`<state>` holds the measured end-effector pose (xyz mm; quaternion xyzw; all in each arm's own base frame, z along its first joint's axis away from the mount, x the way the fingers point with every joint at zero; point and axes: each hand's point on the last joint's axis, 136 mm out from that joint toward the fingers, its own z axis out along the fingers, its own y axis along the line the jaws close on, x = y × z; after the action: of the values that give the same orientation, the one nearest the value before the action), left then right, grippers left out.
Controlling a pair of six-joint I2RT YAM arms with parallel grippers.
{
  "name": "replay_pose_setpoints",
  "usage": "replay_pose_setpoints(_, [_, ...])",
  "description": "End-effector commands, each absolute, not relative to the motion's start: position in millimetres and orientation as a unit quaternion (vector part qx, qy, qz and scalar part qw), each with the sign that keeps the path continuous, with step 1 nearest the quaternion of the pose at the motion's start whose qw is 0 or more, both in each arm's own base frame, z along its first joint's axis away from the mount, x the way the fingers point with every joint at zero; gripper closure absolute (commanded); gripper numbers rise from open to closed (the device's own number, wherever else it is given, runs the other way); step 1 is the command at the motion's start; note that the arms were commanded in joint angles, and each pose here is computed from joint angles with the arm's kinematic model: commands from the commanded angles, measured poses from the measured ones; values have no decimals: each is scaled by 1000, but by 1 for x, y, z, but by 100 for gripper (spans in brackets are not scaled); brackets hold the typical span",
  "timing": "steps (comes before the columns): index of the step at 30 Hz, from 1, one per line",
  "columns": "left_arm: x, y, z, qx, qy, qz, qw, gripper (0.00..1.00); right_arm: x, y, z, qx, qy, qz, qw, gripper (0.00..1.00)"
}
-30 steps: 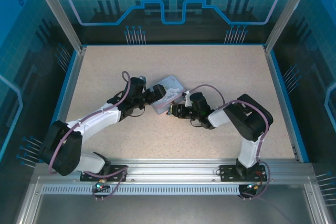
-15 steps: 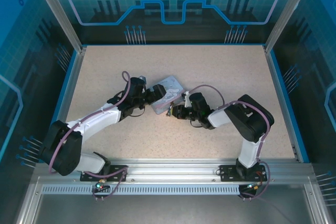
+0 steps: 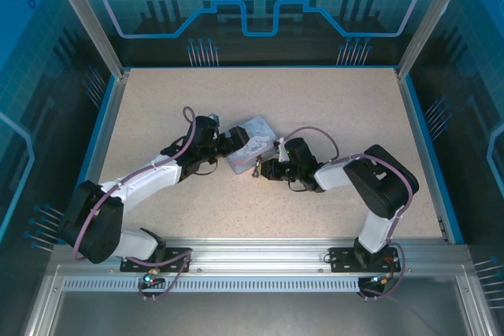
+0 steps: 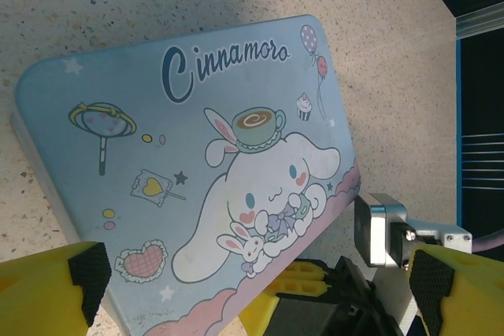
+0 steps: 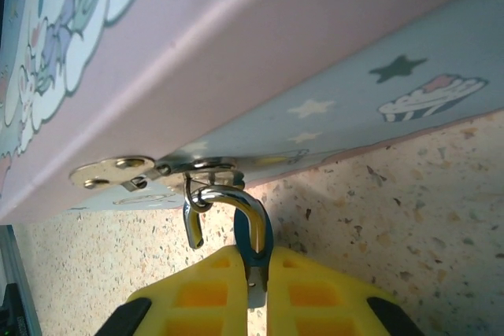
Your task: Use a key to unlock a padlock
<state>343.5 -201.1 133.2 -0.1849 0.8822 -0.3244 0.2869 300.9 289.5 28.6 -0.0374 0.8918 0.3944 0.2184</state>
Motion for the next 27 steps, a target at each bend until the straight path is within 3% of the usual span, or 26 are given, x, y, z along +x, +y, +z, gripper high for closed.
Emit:
replay_pose_setpoints(1, [343,-190,129,-184,894,-289,289,1,297,288,32,-41,898,390,198,89])
replay_pose_setpoints(27, [333,-140,93,-176,928,-133,302,1,296,291,45,5,898,408,165,96])
